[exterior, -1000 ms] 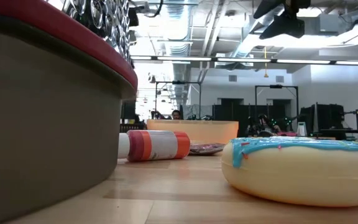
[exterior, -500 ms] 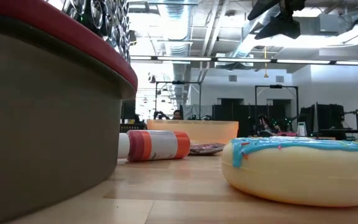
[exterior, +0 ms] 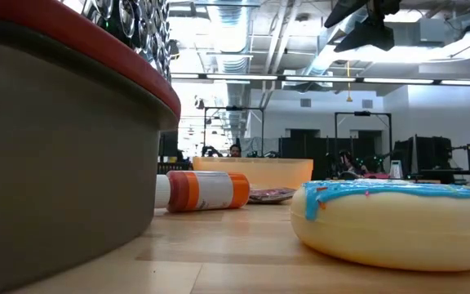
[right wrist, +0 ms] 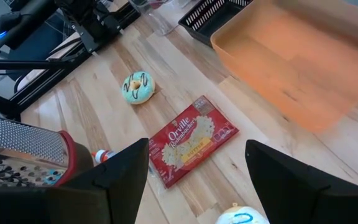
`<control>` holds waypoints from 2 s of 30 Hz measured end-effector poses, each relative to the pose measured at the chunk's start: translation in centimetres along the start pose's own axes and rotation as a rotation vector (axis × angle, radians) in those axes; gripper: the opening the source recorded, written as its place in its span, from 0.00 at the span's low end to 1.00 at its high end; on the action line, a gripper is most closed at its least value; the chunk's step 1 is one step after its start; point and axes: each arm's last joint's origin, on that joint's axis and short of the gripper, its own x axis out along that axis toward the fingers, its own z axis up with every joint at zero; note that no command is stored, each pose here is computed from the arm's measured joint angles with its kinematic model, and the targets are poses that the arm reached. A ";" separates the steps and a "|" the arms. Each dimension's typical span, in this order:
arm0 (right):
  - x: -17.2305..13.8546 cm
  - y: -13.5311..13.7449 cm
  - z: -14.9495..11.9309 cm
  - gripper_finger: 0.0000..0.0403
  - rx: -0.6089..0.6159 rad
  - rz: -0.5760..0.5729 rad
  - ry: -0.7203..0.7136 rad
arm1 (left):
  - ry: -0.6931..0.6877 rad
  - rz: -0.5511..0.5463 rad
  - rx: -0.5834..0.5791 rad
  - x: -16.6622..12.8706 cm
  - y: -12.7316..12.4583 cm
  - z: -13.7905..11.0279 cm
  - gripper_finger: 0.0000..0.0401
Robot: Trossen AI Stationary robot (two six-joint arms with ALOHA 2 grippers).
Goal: Pick & Place Food Item
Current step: Put the red food coloring bottle into the transparent bin
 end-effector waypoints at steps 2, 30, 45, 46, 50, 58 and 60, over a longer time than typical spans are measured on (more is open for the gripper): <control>0.0 0.0 0.0 0.64 0.004 0.001 0.000 | -0.007 0.007 -0.070 0.9 0.0 -0.4 0.28; 0.0 0.0 0.0 0.64 0.033 -0.004 -0.003 | 0.048 0.124 -0.190 5.8 3.3 1.2 0.28; 0.0 0.0 0.0 0.64 0.036 -0.017 -0.012 | 0.066 0.096 -0.201 6.9 3.5 0.3 0.28; 0.0 0.0 0.0 0.64 0.036 -0.017 -0.012 | 0.066 0.096 -0.200 6.9 3.5 0.2 0.28; 0.0 0.0 0.0 0.64 0.037 -0.017 -0.012 | 0.050 0.068 -0.211 6.9 3.4 0.4 0.34; 0.0 0.0 0.0 0.64 0.044 -0.017 -0.012 | 0.006 0.027 -0.242 5.8 3.9 0.5 0.41; 0.0 0.0 0.0 0.64 0.044 -0.017 -0.012 | -0.008 0.017 -0.251 5.5 4.1 0.6 0.42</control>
